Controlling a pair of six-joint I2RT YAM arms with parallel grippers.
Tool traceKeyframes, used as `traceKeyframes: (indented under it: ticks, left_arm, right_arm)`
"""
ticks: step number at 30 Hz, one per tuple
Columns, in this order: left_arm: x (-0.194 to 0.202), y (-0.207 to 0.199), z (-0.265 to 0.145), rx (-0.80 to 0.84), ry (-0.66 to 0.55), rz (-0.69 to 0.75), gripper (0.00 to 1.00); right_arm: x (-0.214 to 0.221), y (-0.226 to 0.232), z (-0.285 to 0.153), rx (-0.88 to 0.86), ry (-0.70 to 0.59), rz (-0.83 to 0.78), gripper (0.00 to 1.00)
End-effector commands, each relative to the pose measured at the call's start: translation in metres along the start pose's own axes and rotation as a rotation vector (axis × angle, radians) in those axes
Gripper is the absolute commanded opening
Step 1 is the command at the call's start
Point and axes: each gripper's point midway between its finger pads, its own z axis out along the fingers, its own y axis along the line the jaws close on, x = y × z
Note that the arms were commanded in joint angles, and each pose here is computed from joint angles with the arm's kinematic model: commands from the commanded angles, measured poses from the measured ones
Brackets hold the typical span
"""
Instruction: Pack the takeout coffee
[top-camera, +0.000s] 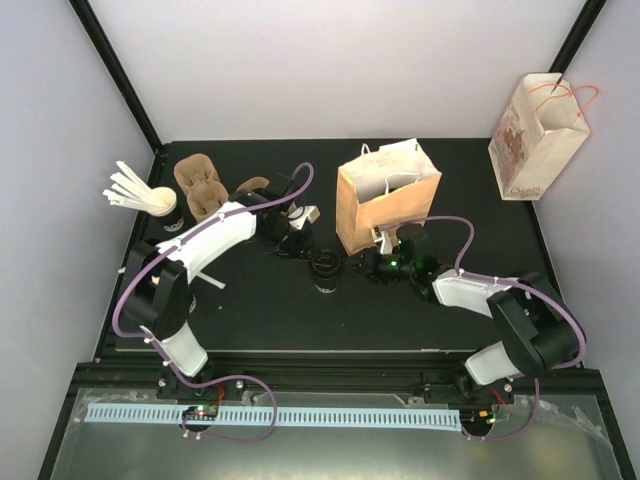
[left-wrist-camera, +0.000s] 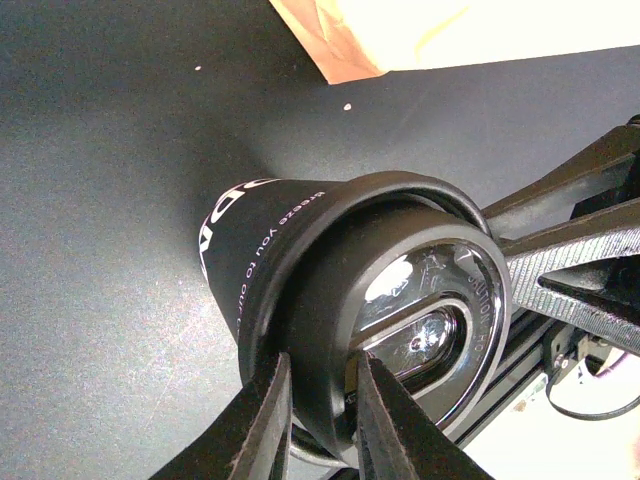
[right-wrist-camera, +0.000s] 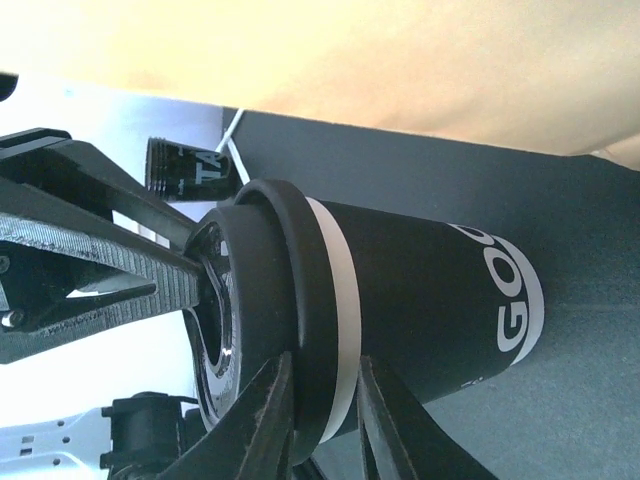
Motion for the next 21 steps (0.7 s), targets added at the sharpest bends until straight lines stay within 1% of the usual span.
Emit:
traceKeyframes:
  ticks: [1, 4, 9, 13, 14, 18, 21]
  left_arm:
    - [0.013, 0.001, 0.015, -0.003, 0.049, 0.001, 0.21]
    - [0.016, 0.003, 0.017, -0.002, 0.055, -0.005, 0.21]
    - [0.021, 0.005, 0.020, -0.004, 0.065, -0.012, 0.20]
    - [0.023, 0.005, 0.023, 0.000, 0.074, -0.015, 0.20]
    - [0.024, 0.005, 0.023, 0.000, 0.075, -0.015, 0.20]
    - [0.023, 0.001, 0.022, 0.010, 0.080, -0.015, 0.20]
    - [0.021, -0.004, 0.019, 0.025, 0.082, -0.016, 0.21]
  right_arm:
    - [0.043, -0.058, 0.008, 0.126, 0.110, 0.096, 0.21]
    - [0.043, -0.066, 0.009, 0.134, 0.099, 0.087, 0.21]
    - [0.049, -0.081, 0.010, 0.156, 0.094, 0.117, 0.21]
    - [0.054, -0.101, 0.007, 0.227, 0.093, 0.164, 0.14]
    - [0.055, -0.103, 0.006, 0.230, 0.092, 0.174, 0.14]
    - [0.053, -0.101, 0.004, 0.231, 0.086, 0.170, 0.14]
    - [0.040, -0.085, 0.001, 0.227, 0.069, 0.106, 0.16]
